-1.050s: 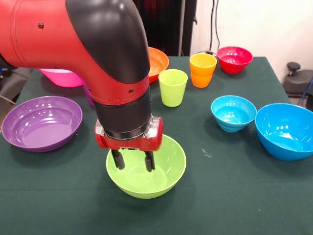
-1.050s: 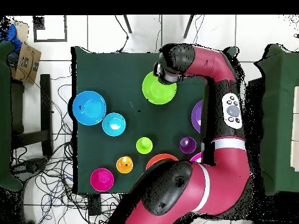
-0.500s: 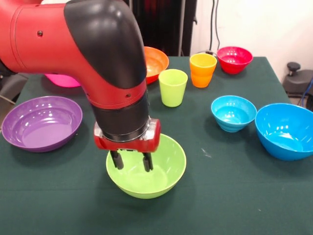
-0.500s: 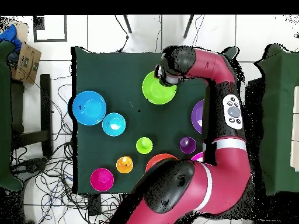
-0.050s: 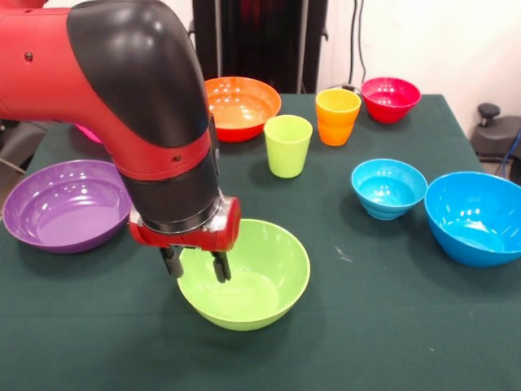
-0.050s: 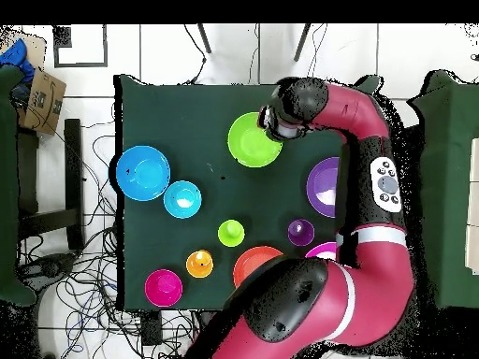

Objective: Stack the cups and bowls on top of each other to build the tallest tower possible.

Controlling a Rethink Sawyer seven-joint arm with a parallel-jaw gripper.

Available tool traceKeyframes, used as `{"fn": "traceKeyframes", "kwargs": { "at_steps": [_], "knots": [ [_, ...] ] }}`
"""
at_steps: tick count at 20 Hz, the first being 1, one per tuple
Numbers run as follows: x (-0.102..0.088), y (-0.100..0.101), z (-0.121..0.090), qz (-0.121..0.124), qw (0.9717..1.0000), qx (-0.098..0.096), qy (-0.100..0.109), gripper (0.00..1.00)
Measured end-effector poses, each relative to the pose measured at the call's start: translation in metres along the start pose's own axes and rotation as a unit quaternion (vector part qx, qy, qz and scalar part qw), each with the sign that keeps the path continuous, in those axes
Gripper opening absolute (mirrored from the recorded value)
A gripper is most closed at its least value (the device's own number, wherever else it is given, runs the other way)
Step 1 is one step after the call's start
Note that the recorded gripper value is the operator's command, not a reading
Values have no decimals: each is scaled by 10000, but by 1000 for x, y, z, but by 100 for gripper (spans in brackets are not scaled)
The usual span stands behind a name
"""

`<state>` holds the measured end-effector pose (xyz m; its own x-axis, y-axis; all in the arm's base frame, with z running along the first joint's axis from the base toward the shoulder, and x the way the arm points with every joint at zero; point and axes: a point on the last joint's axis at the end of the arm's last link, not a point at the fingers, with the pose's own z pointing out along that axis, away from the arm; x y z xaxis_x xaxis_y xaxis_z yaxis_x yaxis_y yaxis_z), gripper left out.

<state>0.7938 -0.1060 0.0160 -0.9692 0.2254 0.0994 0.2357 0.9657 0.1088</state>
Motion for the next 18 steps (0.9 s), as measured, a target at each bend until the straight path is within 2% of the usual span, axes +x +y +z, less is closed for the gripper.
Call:
{"fn": "traceKeyframes", "kwargs": {
  "at_steps": [10,18],
  "knots": [
    [4,5,-1,-68,10000,-4,31,100],
    [13,22,-3,-328,9994,-16,109,100]
  ]
}}
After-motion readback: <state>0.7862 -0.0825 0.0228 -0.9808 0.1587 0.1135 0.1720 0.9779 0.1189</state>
